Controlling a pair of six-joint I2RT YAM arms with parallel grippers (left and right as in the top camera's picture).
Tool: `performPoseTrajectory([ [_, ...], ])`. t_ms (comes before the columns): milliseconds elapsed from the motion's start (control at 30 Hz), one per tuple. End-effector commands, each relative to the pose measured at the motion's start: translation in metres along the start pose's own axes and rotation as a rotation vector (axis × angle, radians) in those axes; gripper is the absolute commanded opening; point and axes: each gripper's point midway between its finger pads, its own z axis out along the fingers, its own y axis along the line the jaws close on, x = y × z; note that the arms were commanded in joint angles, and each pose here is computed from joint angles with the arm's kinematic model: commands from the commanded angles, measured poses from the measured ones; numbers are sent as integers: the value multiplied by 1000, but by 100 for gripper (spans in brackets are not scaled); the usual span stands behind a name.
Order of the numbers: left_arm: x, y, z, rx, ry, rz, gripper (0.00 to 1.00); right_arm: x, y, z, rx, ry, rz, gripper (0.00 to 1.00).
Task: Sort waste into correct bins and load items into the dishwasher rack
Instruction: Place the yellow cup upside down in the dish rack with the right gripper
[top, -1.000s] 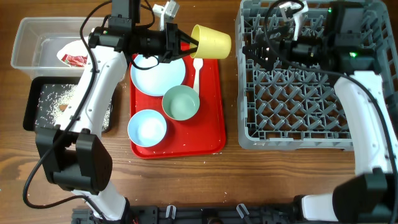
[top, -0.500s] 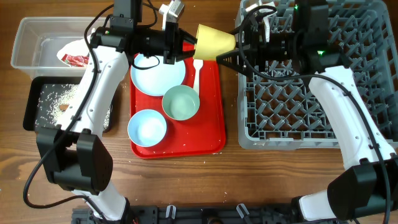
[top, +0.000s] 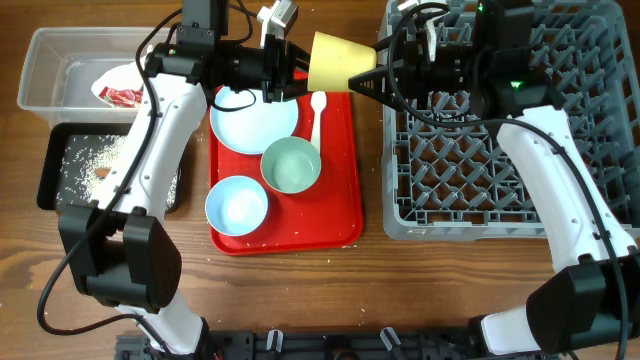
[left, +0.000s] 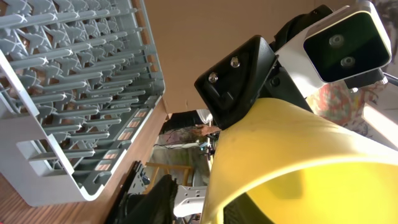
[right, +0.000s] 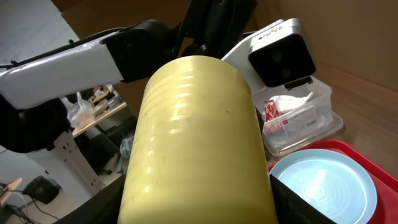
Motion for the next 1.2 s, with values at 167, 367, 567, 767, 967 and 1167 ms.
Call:
performPoseTrajectory([
  [167, -2, 3, 1, -23, -10, 13, 35, -8, -47, -65, 213, -77, 124, 53],
  [367, -41, 99, -36, -606, -304, -54, 44, 43, -61, -112, 668, 41, 392, 54],
  [567, -38, 149, -92, -1006, -435, -132, 47, 131, -17, -171, 1195, 425, 581, 54],
  [767, -37, 151, -95, -1028, -440, -137, 50, 189, -5, -159, 1202, 739, 738, 56],
  [967, -36, 151, -95, -1029, -438, -140, 52, 236, -16, -140, 1173, 866, 820, 58],
  [1167, -34, 152, -95, -1032, -431, -148, 54, 242, -34, -134, 1179, 825, 789, 81],
])
